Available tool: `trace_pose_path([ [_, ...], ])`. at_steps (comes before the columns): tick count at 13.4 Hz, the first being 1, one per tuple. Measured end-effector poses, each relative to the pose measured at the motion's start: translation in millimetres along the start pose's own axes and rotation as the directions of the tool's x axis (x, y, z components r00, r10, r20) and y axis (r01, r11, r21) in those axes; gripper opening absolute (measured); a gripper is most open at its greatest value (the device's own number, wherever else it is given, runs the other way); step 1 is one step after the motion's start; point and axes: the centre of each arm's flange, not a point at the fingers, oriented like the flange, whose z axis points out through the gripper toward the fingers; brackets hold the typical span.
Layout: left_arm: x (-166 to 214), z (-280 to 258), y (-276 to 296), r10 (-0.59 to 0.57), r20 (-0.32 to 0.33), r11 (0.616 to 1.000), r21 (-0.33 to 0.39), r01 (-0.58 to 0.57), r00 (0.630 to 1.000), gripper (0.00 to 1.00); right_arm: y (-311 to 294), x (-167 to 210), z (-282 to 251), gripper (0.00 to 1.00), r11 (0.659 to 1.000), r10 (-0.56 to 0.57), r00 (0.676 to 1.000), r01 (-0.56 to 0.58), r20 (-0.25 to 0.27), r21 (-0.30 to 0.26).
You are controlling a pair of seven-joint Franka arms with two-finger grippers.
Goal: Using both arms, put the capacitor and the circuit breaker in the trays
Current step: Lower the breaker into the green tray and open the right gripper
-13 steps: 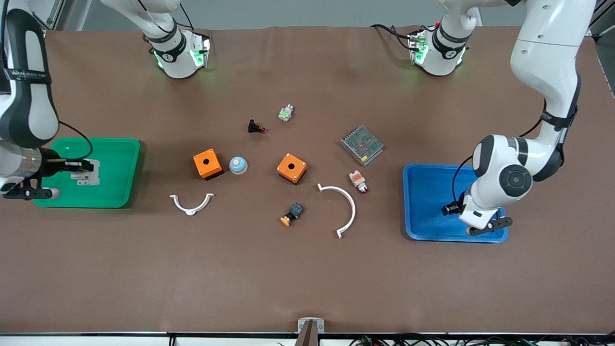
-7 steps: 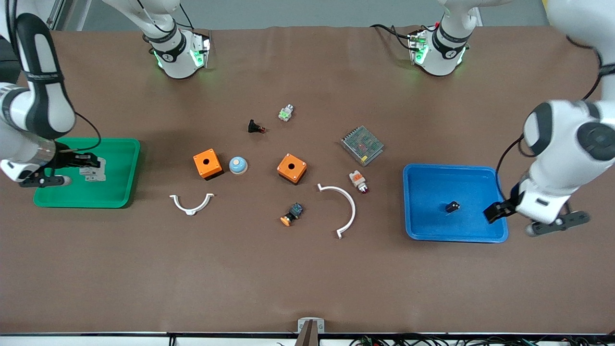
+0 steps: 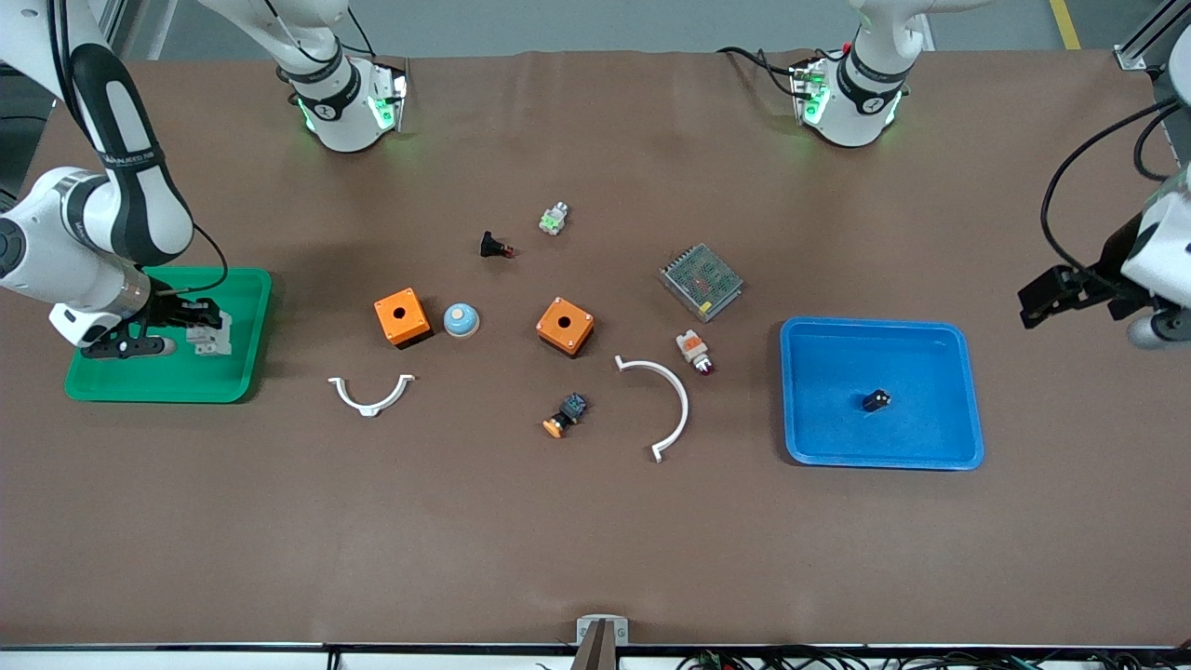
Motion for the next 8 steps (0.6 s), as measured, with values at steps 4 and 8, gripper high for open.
trace_pose_path([
  [4, -27.9, -28.8, -18.1, 0.039, 0.044, 0.998, -0.058, -0.036, 0.998, 1.0, -6.7, 10.5, -14.4, 0.94, 1.0, -0.014, 1.0, 0.014, -0.019, -0.007],
  [8, -56.4, -39.0, -17.0, 0.059, 0.057, 0.996, -0.065, -0.055, 0.997, 1.0, -37.5, 45.8, -109.9, 0.99, 0.999, 0.044, 0.998, -0.044, 0.046, 0.01],
])
